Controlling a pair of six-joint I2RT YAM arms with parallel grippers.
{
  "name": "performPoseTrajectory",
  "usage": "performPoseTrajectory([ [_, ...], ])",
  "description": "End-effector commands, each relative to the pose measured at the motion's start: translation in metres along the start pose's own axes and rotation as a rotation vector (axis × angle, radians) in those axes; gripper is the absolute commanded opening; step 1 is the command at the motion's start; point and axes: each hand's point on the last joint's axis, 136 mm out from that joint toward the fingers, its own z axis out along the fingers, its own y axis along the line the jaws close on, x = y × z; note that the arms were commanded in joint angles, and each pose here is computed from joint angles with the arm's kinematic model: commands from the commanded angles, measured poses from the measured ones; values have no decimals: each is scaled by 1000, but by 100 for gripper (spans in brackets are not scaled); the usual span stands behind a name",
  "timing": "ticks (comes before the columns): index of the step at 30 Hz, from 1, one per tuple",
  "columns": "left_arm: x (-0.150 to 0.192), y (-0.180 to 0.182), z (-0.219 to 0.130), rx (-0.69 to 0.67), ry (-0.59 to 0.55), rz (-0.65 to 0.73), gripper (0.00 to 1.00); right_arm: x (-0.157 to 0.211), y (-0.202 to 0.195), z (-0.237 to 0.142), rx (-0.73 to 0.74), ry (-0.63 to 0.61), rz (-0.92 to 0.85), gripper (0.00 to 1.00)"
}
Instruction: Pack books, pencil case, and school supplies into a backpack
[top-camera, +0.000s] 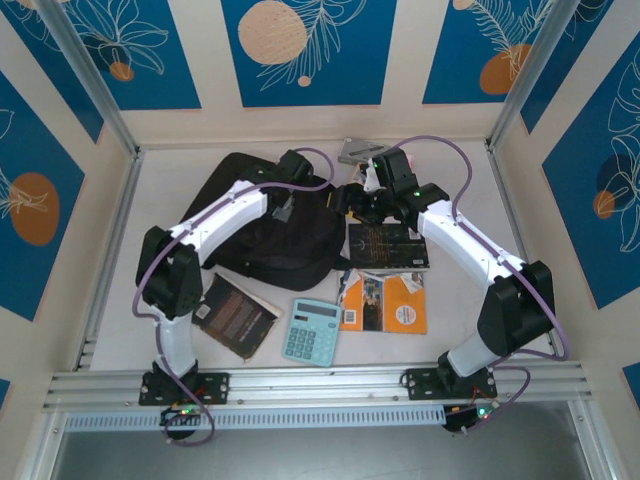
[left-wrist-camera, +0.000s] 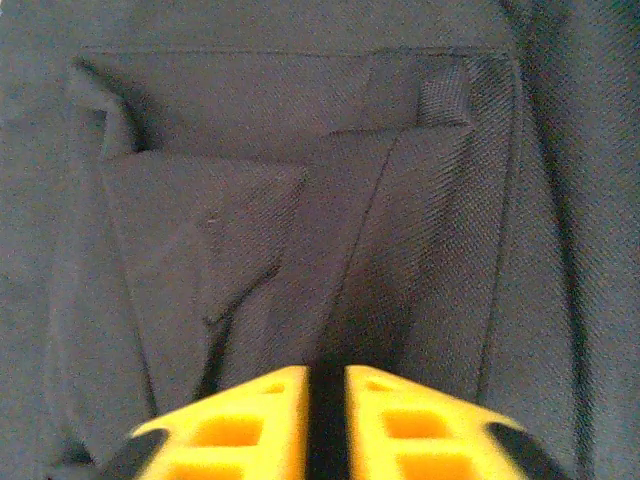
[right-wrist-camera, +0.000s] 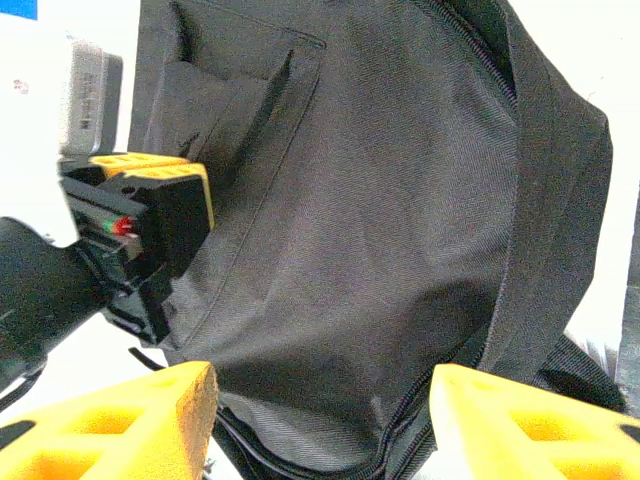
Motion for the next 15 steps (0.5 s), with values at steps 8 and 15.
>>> performPoseTrajectory([
  [8, 11, 21, 3, -12, 22, -66, 65, 3, 13, -7, -56, 8, -31, 59],
  [15, 26, 4, 29, 60, 103, -93, 60, 6, 9, -9, -47, 11, -28, 59],
])
